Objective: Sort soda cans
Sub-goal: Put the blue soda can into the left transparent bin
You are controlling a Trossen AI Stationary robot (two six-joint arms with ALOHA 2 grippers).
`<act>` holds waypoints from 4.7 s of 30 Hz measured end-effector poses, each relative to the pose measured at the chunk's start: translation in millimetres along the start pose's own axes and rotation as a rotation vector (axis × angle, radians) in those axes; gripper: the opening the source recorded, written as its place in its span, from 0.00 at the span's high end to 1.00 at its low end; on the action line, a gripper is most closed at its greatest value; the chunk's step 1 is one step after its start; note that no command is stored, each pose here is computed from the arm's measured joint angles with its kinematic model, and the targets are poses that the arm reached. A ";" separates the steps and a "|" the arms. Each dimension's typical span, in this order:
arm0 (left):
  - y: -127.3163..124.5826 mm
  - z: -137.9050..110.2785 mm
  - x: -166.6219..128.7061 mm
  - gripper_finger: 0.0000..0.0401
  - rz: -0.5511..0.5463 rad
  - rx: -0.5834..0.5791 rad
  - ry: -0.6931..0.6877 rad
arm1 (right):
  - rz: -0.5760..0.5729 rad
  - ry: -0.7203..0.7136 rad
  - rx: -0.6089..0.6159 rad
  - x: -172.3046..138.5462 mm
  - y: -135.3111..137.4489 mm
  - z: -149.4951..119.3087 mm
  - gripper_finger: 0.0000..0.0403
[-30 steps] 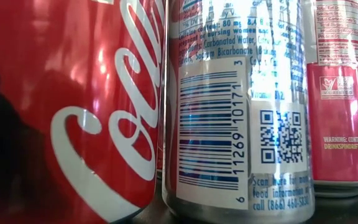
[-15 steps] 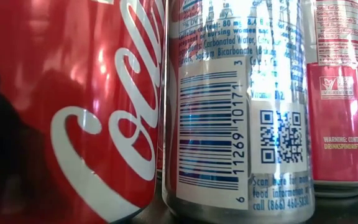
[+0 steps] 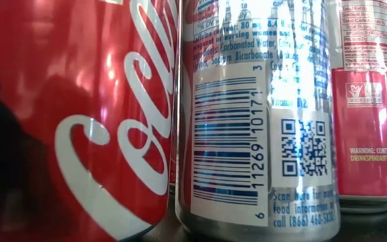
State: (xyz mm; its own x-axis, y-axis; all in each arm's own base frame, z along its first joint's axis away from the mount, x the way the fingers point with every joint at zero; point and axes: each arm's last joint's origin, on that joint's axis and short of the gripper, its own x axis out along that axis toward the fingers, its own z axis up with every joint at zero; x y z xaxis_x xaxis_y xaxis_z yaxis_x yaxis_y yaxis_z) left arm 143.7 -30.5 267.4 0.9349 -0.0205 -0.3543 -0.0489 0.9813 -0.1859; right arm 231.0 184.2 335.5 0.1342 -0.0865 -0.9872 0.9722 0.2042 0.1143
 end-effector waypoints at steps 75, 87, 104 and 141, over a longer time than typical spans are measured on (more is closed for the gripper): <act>-0.1 0.0 0.0 0.61 0.000 -0.053 0.000 | -0.123 0.269 -0.515 33.2 -39.4 -126.8 0.14; -0.1 0.0 0.0 0.61 0.000 -0.053 0.000 | -0.105 0.274 -0.476 57.2 -40.9 -132.5 0.14; -0.1 0.0 0.1 0.61 0.000 -0.052 0.000 | -0.115 0.274 -0.475 59.7 -41.8 -131.9 0.44; -0.5 1.0 0.0 0.61 -0.013 -0.047 -0.008 | 0.219 -0.236 -0.441 -11.3 43.7 -3.0 0.43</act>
State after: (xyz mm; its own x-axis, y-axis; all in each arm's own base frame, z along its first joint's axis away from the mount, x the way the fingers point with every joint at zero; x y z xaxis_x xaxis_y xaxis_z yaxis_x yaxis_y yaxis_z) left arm 144.1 -30.8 268.5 0.9382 -0.0316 -0.3446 -0.0530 0.9710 -0.2332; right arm 271.5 197.0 351.4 0.4131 -0.2025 -0.8879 0.7511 0.6271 0.2064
